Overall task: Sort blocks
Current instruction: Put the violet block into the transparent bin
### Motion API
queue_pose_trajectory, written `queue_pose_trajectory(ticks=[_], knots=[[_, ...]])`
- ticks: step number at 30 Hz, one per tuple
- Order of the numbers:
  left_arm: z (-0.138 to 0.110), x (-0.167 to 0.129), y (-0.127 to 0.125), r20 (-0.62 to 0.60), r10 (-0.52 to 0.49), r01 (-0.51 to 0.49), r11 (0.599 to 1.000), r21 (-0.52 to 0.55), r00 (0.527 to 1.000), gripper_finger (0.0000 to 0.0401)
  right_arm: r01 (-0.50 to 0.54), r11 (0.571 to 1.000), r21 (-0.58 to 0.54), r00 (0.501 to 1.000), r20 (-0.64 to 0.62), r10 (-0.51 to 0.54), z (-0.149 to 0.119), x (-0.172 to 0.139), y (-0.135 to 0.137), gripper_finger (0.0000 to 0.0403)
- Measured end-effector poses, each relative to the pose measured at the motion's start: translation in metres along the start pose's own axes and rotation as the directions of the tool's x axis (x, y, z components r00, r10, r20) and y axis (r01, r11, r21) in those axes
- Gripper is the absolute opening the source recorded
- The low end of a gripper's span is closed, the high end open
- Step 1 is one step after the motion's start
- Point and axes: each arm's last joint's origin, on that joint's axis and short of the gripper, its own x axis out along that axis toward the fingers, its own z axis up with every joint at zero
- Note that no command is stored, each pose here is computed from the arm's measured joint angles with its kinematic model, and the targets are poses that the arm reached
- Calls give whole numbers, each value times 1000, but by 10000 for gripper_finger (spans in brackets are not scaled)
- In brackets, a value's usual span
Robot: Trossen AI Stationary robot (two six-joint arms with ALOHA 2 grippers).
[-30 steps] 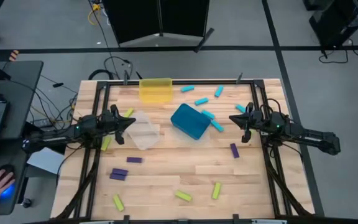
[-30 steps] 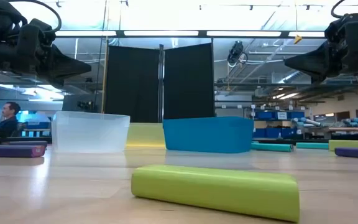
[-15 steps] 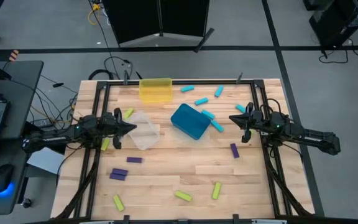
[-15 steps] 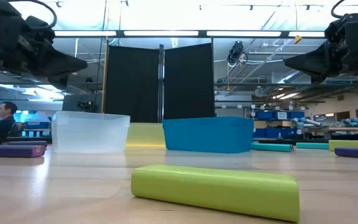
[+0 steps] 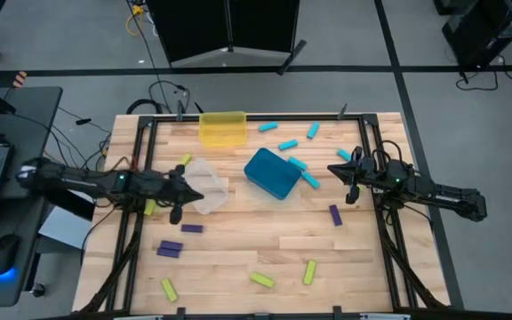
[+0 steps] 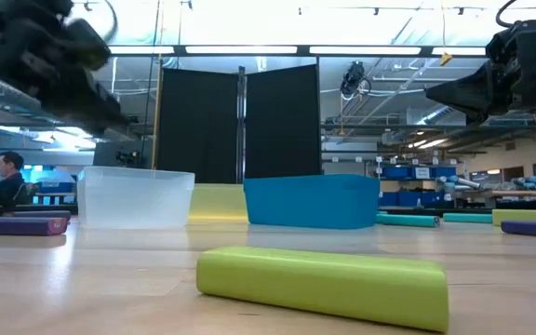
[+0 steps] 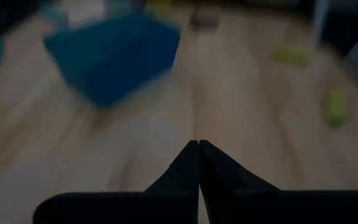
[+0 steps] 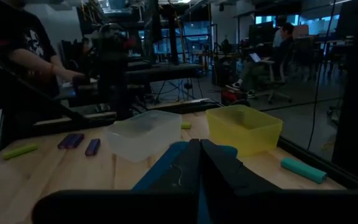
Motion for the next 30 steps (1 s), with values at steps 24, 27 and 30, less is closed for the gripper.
queue_pose_trajectory(ticks=[24,27,30], knots=[[38,10,-67,-537,-51,42,999,-29,842,202,0,1000,-1,1000,0,0,0,0,0,22],[32,8,-74,-595,-43,11,998,-57,803,203,0,1000,-1,1000,1,0,0,0,0,22],[28,10,-82,-610,-49,22,998,-52,791,203,0,1000,-2,1000,2,0,0,0,0,22]])
